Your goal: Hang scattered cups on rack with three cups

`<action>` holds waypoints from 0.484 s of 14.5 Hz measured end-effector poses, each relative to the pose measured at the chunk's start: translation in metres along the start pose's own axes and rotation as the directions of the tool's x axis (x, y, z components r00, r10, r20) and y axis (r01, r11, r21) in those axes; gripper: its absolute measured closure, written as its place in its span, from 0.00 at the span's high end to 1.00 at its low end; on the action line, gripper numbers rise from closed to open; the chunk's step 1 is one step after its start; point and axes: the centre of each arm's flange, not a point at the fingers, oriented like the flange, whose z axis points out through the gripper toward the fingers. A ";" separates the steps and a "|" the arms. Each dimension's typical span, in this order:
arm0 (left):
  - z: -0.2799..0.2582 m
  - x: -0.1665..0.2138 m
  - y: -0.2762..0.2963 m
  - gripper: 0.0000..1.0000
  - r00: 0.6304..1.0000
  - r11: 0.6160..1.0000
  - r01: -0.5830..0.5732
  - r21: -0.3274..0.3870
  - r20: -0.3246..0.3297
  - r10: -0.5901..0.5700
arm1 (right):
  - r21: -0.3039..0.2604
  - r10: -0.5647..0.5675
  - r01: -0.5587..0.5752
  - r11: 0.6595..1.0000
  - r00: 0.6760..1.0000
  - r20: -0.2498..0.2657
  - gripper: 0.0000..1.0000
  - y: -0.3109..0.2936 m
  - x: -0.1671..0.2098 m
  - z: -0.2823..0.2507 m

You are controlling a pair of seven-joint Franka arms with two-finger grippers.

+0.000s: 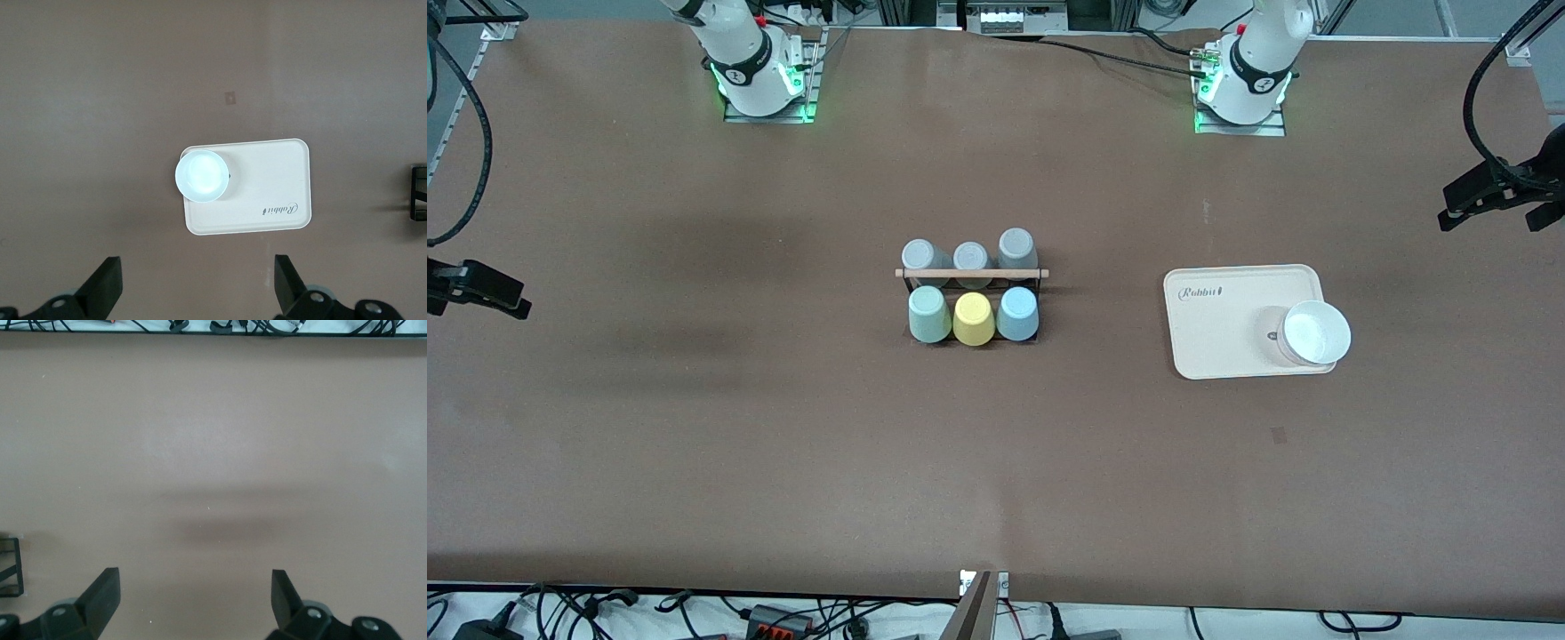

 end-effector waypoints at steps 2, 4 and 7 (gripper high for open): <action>-0.001 0.000 0.002 1.00 1.000 1.000 -0.004 0.000 -0.002 0.004 | 0.002 -0.004 0.004 1.000 1.000 0.001 1.00 -0.001 -0.009 0.007; -0.002 0.000 0.003 1.00 1.000 1.000 -0.006 0.000 -0.005 0.006 | 0.006 -0.005 0.005 1.000 1.000 -0.011 1.00 -0.001 -0.025 0.017; -0.002 0.000 0.004 1.00 1.000 1.000 -0.007 0.000 -0.003 0.007 | 0.012 -0.006 0.006 1.000 1.000 0.010 1.00 -0.001 -0.056 0.028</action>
